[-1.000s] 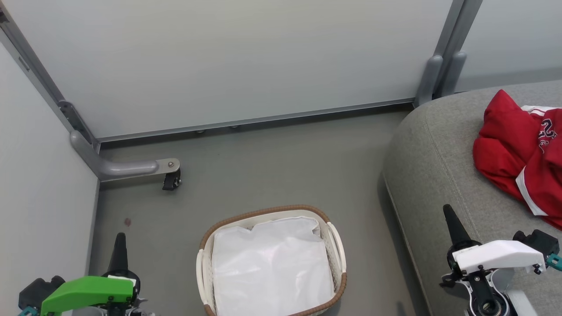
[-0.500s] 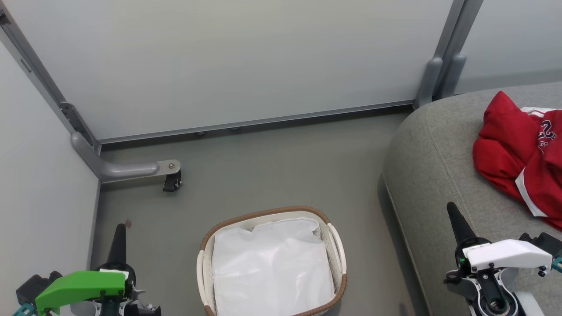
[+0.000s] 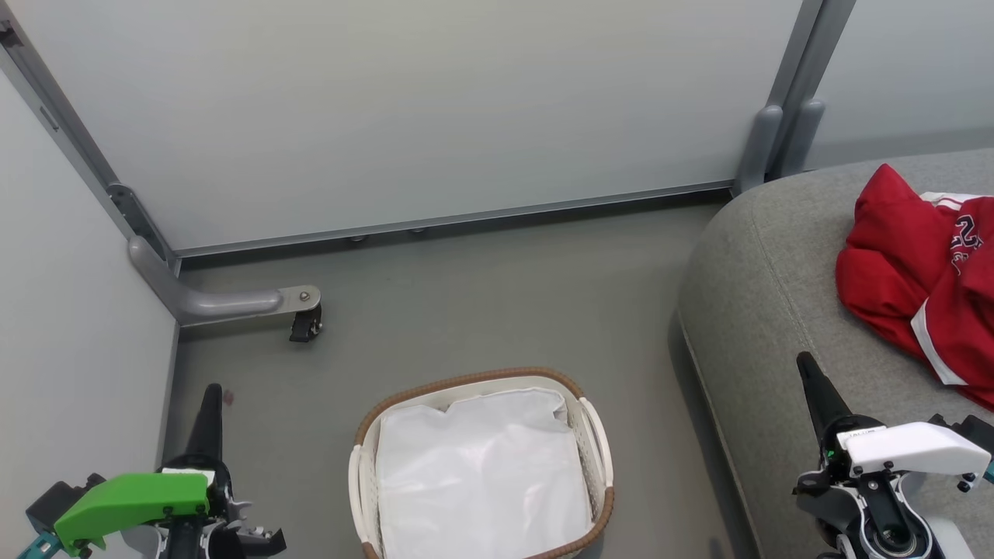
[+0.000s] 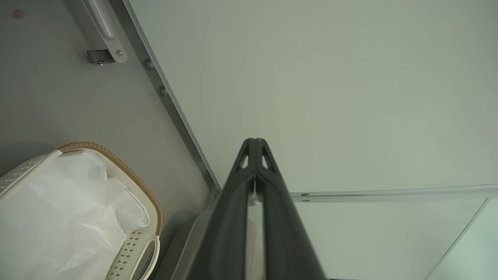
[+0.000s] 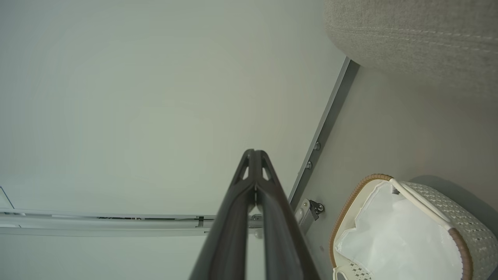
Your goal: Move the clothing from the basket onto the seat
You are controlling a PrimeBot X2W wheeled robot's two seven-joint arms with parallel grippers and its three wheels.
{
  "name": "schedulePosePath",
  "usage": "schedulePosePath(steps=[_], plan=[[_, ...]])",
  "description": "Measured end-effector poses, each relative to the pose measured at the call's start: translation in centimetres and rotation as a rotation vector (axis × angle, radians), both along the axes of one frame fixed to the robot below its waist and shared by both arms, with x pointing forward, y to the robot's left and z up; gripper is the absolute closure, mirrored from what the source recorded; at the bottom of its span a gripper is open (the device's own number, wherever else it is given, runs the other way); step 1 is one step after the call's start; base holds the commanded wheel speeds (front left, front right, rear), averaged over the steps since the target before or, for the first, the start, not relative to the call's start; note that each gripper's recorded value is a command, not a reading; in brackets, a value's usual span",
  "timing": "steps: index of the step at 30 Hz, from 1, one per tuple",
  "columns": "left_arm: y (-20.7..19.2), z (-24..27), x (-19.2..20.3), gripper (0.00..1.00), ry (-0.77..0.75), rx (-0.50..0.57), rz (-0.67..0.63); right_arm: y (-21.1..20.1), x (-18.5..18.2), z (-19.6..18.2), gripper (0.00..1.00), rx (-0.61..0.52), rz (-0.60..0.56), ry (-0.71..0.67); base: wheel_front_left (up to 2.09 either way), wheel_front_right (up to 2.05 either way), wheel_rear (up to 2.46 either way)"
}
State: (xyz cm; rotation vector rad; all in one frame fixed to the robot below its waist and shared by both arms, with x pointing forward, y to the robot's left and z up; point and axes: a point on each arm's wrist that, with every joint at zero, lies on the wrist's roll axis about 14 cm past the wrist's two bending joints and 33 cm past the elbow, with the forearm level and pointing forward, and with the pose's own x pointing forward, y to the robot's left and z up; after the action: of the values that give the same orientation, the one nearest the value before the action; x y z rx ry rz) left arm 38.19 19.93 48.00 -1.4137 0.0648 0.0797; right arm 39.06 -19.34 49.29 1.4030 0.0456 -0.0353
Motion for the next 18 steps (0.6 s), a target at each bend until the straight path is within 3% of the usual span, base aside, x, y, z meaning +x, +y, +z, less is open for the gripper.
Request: schedulePosePath(steps=[18], plan=[[-0.1,1.6,0.4,1.00,-0.055,-0.115,-0.006,-0.4,0.0,1.0,1.00,0.123,-0.005,-0.037,0.00,0.00,0.00]])
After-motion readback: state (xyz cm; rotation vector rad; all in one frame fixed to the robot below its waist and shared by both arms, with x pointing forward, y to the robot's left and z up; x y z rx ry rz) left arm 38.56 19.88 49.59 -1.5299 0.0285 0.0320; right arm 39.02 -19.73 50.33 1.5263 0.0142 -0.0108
